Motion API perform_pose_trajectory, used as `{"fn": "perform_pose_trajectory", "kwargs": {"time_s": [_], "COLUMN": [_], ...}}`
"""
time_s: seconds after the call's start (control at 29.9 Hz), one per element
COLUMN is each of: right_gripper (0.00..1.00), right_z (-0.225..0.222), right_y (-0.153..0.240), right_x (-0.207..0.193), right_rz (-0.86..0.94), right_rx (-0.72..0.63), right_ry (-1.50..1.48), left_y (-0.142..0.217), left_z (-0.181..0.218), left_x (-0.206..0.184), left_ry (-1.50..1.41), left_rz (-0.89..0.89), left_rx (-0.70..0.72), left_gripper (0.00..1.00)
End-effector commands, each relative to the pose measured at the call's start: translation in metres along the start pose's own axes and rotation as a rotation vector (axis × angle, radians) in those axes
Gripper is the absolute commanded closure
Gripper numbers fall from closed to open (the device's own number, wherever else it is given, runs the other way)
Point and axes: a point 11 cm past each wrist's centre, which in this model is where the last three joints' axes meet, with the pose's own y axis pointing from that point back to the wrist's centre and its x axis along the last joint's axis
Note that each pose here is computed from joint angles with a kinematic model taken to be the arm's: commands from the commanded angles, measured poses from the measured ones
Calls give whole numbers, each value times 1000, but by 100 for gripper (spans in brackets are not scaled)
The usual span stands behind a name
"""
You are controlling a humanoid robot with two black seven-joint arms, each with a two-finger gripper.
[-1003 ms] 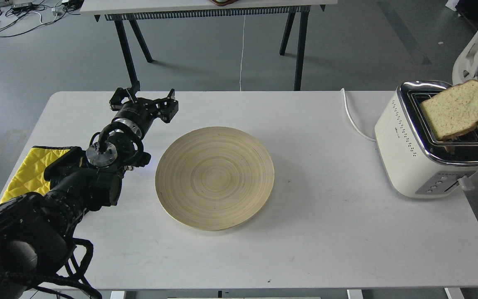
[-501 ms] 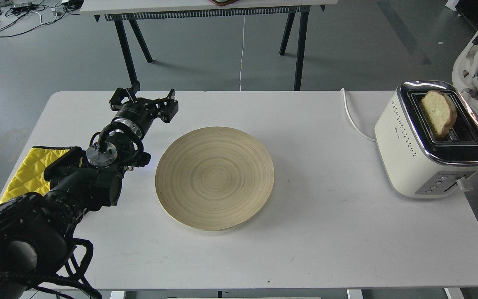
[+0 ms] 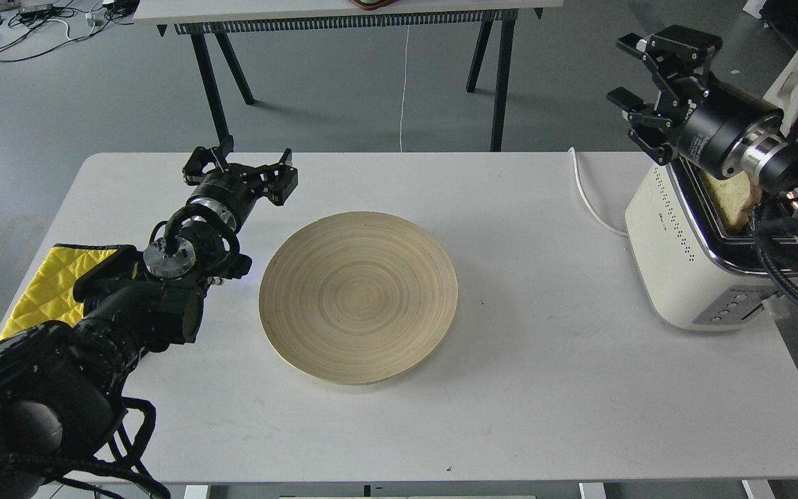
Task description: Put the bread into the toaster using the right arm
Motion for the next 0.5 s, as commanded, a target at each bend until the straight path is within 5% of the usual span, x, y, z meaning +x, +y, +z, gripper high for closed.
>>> {"fn": "perform_pose_trajectory", "kwargs": {"time_s": [0.0,0.17,0.23,0.47], "right_gripper": [32,20,4,1], "right_z": [25,46,56,91], "right_y": [-19,-33,-33,-36], "right_x": [-15,-19,-9,-5], "right_rz": [-92,-167,-121,-63], "right_rx": [19,103,121,100], "right_ry": [-206,-451,-479,-509], "left_y": [0,0,0,0], "left_z": [0,0,0,0], "left_x": [0,0,0,0], "left_ry": [0,0,0,0], "left_rz": [0,0,0,0], "left_rx": [-1,1,-1,-1], "left_gripper": [0,0,0,0]}}
